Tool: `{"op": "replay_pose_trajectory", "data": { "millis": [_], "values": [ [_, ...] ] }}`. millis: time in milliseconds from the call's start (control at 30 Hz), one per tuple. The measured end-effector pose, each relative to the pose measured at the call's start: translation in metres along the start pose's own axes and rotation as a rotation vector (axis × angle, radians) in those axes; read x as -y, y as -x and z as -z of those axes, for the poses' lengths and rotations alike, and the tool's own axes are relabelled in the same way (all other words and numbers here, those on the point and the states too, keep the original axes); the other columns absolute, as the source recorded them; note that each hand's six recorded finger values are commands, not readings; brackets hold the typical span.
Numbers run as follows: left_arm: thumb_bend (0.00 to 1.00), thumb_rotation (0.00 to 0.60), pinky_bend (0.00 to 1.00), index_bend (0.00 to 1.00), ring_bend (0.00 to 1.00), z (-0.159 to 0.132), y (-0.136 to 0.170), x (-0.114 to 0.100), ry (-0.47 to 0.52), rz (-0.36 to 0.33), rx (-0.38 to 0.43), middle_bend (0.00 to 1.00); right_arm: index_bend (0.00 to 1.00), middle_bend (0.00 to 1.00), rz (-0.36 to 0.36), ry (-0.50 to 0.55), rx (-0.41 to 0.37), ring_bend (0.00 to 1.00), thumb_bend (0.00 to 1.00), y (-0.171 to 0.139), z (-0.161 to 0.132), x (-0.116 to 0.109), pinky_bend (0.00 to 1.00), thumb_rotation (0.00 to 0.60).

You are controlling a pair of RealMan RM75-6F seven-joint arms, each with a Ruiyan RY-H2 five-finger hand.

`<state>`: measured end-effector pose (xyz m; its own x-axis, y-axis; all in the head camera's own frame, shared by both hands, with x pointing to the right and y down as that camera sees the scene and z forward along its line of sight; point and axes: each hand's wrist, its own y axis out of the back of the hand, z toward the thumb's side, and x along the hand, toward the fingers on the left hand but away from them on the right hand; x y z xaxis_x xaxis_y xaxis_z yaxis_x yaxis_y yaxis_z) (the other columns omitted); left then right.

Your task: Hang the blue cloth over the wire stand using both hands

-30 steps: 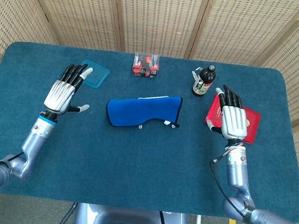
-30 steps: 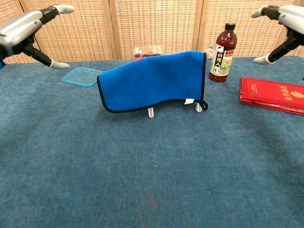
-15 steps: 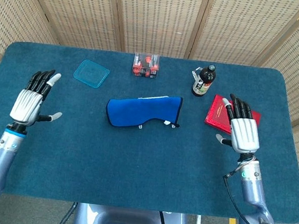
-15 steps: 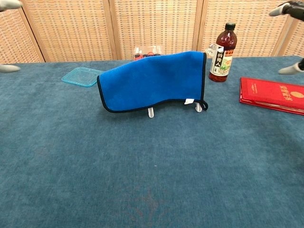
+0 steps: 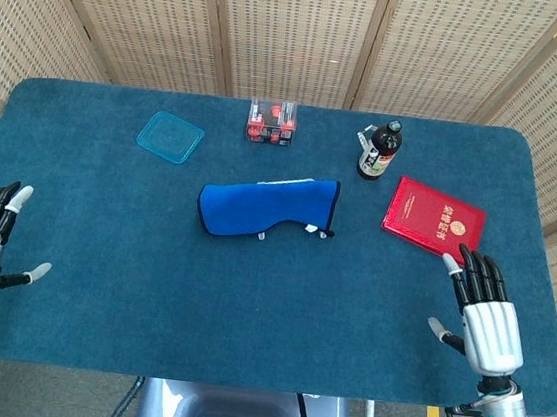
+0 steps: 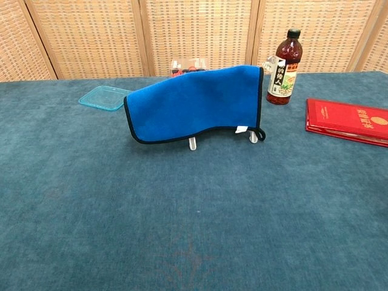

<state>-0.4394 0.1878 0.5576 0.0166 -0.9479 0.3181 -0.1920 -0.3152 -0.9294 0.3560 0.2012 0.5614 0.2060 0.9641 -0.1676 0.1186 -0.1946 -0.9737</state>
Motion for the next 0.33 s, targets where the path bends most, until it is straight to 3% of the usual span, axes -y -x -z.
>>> {"op": "replay_pose_trajectory", "data": {
  "millis": [333],
  "values": [
    [0.00, 0.600, 0.00, 0.00, 0.00, -0.012, 0.038, -0.009, -0.033, -0.013, -0.004, 0.00, 0.07, 0.00, 0.002, -0.013, 0.041, 0.00, 0.00, -0.036, -0.002, -0.016, 0.08, 0.600]
  ]
}}
